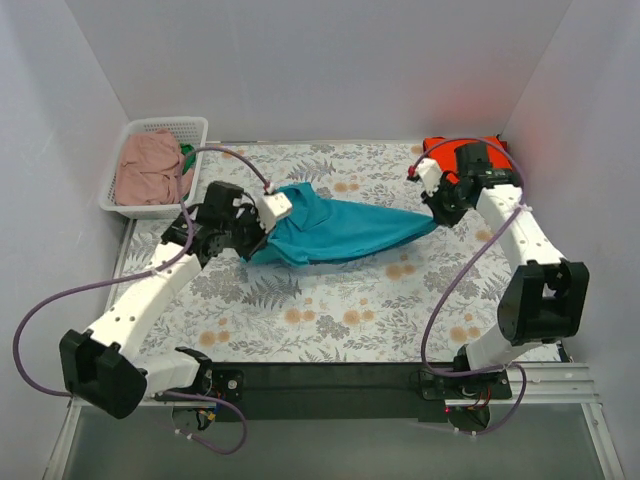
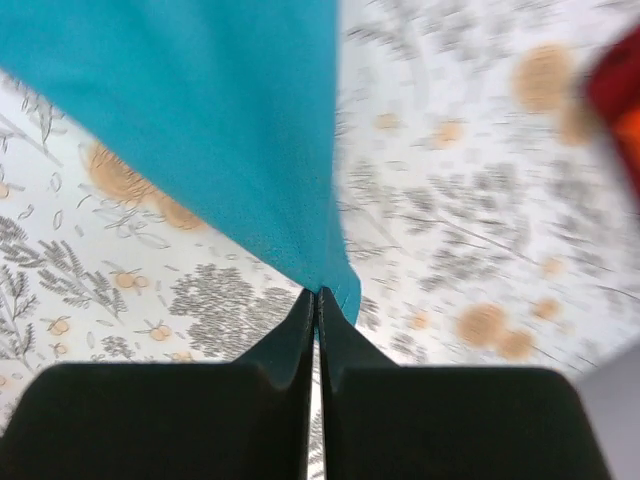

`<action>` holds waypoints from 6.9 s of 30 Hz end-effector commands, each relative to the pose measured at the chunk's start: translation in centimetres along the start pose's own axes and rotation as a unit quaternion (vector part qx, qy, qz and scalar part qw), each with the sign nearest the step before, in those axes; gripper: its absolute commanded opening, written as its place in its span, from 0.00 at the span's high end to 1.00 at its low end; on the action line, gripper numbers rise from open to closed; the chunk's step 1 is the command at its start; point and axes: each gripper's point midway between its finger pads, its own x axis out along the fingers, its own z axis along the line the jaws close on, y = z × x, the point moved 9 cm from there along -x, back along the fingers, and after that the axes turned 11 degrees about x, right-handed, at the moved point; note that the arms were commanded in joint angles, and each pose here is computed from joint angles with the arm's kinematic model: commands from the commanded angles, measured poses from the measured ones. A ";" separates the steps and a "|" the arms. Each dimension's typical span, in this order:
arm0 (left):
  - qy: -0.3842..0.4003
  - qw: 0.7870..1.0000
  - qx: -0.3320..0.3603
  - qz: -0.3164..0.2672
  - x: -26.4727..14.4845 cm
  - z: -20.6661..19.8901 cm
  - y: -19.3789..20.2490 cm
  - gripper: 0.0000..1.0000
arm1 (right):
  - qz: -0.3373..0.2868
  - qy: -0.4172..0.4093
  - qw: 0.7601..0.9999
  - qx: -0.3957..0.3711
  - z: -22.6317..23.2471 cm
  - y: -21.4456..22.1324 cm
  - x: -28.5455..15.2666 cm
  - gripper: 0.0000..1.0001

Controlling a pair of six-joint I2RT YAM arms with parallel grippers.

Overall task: Fold and stack the t-shirts
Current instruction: Flatten the tshirt out, then fold the tshirt

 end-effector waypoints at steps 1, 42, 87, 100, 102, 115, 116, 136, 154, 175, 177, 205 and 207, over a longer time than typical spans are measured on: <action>-0.033 0.994 -0.044 -0.096 -6.5 0.7 -4.9 1.00 | -0.080 0.051 0.995 0.006 -0.2 -2.2 -6.6 0.99; -0.446 0.737 -0.141 -0.488 -22.8 28.3 -19.9 1.00 | -0.578 0.321 0.750 -0.013 -9.0 -23.4 -26.9 0.99; 0.111 0.993 0.036 0.025 -2.9 -5.1 12.1 1.00 | -0.044 -0.028 0.989 -0.138 4.9 9.9 3.4 0.99; 0.142 0.987 -0.041 -0.057 -6.5 -2.8 6.3 0.33 | -0.085 -0.052 0.983 -0.154 6.6 7.1 -2.6 0.22; 0.119 0.987 -0.074 -0.074 -5.6 0.2 5.6 0.33 | -0.092 -0.062 0.986 -0.126 5.7 5.4 -2.5 0.24; -0.014 0.968 -0.251 0.025 2.4 7.5 8.5 0.51 | 0.009 -0.095 0.995 0.010 3.4 3.7 5.2 0.66; -0.008 0.967 -0.254 0.031 2.7 7.2 8.8 0.51 | 0.024 -0.101 0.995 0.014 3.8 4.6 5.8 0.67; 0.033 0.961 -0.233 0.142 2.8 2.1 13.4 0.59 | 0.148 -0.134 0.977 -0.075 10.5 11.6 5.7 0.69; -0.111 0.930 -0.344 -0.071 5.9 23.9 0.9 0.45 | -0.158 -0.036 0.977 0.140 -6.0 -11.9 4.3 0.46; -0.209 0.907 -0.365 -0.035 17.5 31.4 3.9 0.44 | -0.209 0.069 0.958 0.184 -14.1 -14.1 15.1 0.44; -0.206 0.907 -0.365 -0.029 18.4 31.2 4.4 0.44 | -0.207 0.064 0.959 0.184 -14.1 -14.0 15.8 0.42; -0.185 0.929 -0.319 -0.027 23.2 30.3 3.6 0.48 | -0.206 0.007 0.962 0.180 -13.4 -12.9 18.8 0.90; -0.187 0.930 -0.315 -0.027 23.2 30.3 3.3 0.59 | -0.209 0.006 0.962 0.176 -13.4 -13.1 18.5 0.99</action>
